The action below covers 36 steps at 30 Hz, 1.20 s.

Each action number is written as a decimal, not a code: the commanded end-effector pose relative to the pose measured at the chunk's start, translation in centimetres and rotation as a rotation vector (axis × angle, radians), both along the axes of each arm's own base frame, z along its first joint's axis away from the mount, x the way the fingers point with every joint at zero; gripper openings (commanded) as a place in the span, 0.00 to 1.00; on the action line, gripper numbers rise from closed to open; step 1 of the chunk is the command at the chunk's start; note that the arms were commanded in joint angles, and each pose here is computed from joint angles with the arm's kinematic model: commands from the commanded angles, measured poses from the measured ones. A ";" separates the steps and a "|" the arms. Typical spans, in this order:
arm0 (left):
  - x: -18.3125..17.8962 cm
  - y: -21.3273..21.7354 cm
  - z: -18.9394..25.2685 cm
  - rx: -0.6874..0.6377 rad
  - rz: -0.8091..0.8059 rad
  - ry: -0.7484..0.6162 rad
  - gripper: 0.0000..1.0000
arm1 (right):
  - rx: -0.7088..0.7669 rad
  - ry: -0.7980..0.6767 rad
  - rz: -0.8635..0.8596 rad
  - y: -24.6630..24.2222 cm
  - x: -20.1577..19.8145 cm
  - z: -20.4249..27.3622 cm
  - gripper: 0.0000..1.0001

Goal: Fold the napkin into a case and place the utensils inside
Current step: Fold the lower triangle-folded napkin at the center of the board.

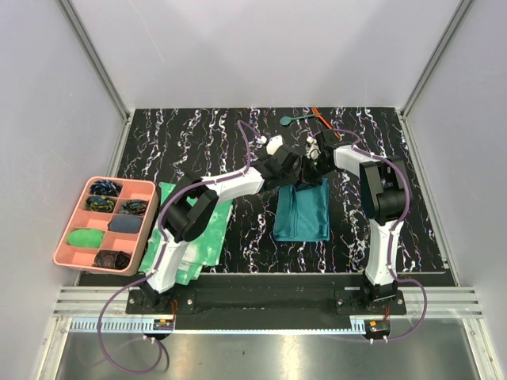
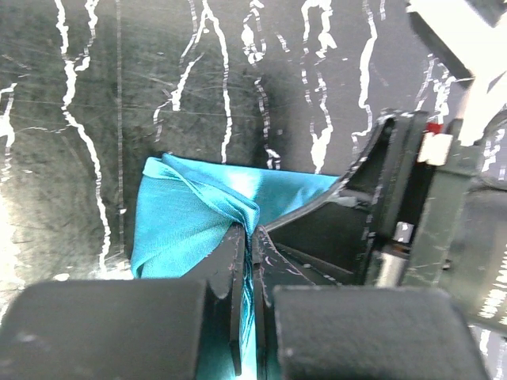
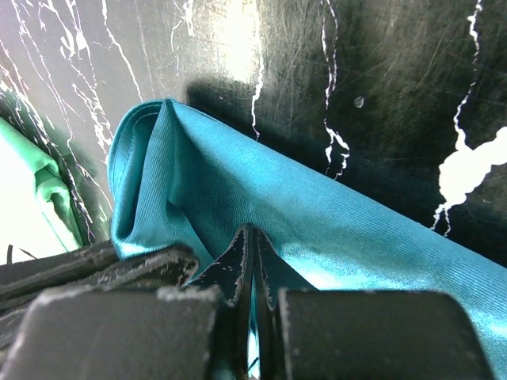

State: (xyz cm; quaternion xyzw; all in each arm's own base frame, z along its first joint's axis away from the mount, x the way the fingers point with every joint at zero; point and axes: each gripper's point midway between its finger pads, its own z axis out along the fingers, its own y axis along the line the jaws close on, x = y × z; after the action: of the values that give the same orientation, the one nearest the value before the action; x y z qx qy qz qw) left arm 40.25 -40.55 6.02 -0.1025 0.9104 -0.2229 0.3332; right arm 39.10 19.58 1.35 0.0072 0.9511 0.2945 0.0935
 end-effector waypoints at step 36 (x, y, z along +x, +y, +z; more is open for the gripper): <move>-1.2 -3.9 1.1 -0.192 -0.144 -0.022 0.39 | -0.192 -0.013 -0.136 -5.7 -0.6 1.3 0.00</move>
State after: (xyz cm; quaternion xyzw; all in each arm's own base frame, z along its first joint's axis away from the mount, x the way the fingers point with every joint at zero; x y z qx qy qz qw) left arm 39.68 -43.46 5.05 -0.0976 0.8945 -0.3042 0.3126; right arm 36.71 13.36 2.88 0.0586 0.9782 0.1724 0.1000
